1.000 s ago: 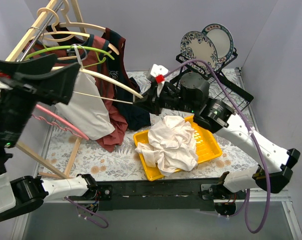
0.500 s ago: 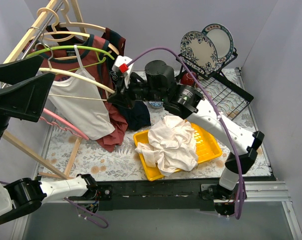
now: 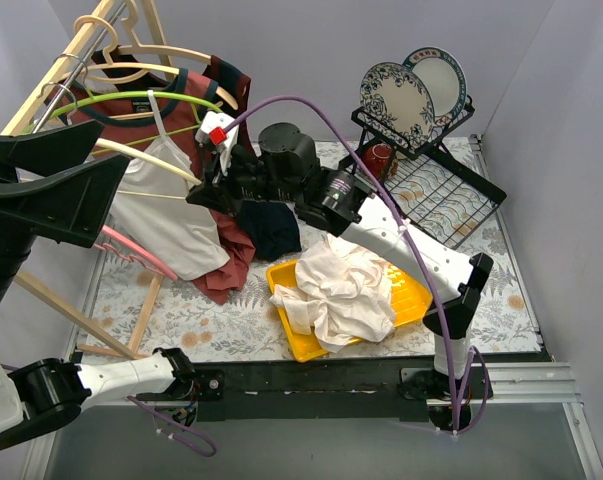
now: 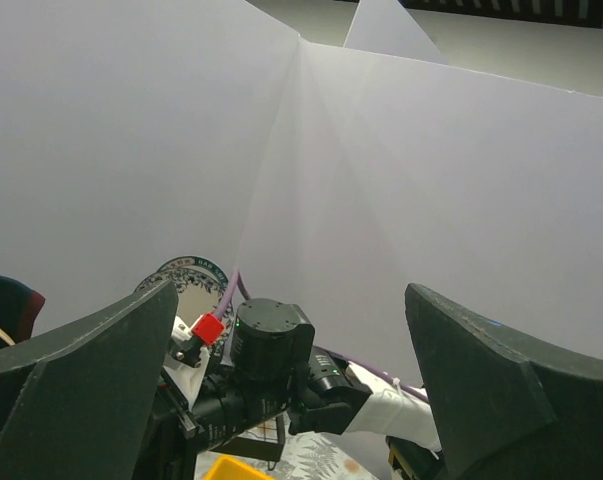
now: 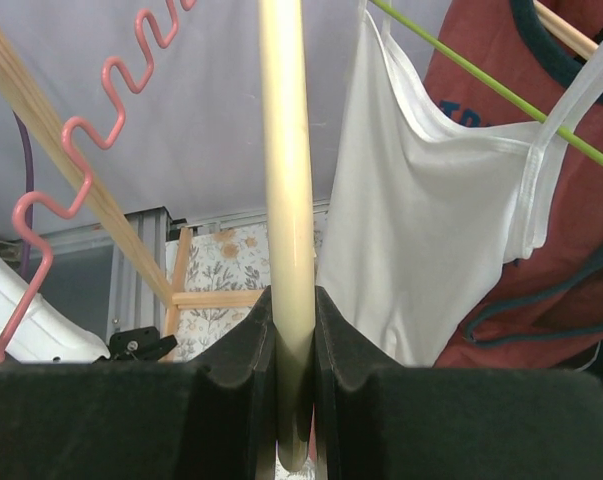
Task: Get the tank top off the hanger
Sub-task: Place the hanger at the clothesline.
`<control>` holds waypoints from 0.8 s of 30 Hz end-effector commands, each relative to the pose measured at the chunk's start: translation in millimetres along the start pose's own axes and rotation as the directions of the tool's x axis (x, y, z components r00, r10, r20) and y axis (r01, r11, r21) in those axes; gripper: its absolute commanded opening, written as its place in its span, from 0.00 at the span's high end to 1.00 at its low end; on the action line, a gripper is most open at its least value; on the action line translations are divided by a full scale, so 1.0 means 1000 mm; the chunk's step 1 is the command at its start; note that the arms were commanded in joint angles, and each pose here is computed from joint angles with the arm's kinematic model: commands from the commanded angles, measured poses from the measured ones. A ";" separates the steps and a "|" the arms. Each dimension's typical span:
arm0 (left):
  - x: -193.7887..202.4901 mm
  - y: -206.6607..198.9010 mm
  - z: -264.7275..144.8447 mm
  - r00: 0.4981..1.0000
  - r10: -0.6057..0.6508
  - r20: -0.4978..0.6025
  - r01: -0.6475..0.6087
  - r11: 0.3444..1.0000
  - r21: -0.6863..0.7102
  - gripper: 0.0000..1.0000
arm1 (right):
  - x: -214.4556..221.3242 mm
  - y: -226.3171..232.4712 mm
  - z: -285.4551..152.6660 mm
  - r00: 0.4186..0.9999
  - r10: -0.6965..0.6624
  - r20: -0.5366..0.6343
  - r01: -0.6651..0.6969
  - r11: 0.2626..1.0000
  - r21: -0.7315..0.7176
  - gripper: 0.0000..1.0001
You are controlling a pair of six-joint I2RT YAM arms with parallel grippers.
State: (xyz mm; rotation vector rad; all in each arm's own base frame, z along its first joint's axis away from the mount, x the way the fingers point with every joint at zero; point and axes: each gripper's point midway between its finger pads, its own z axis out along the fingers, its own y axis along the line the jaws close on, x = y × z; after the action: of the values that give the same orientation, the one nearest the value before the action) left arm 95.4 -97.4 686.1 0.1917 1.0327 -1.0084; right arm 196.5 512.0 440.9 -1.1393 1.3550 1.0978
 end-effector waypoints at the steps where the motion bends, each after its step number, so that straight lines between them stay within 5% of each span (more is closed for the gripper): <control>1: 0.007 0.003 -0.002 1.000 0.008 -0.024 -0.008 1.000 -0.008 0.02 | -0.059 0.005 0.002 0.980 -0.044 0.195 0.043 0.999 0.006 0.99; 18: 0.023 0.024 0.003 0.994 0.088 -0.070 -0.094 0.991 -0.100 0.02 | -0.034 0.007 0.025 0.988 -0.051 0.148 0.044 0.998 0.053 0.98; 24: 0.029 0.053 0.000 0.983 0.156 -0.100 -0.175 0.957 -0.230 0.02 | -0.044 0.011 -0.013 0.986 -0.034 0.161 0.021 0.997 0.080 0.46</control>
State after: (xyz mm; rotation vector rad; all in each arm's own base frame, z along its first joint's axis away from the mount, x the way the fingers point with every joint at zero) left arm 117.6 -88.5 666.0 0.1488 1.1055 -0.8590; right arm 195.0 542.3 414.9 -1.1029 1.3784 1.0666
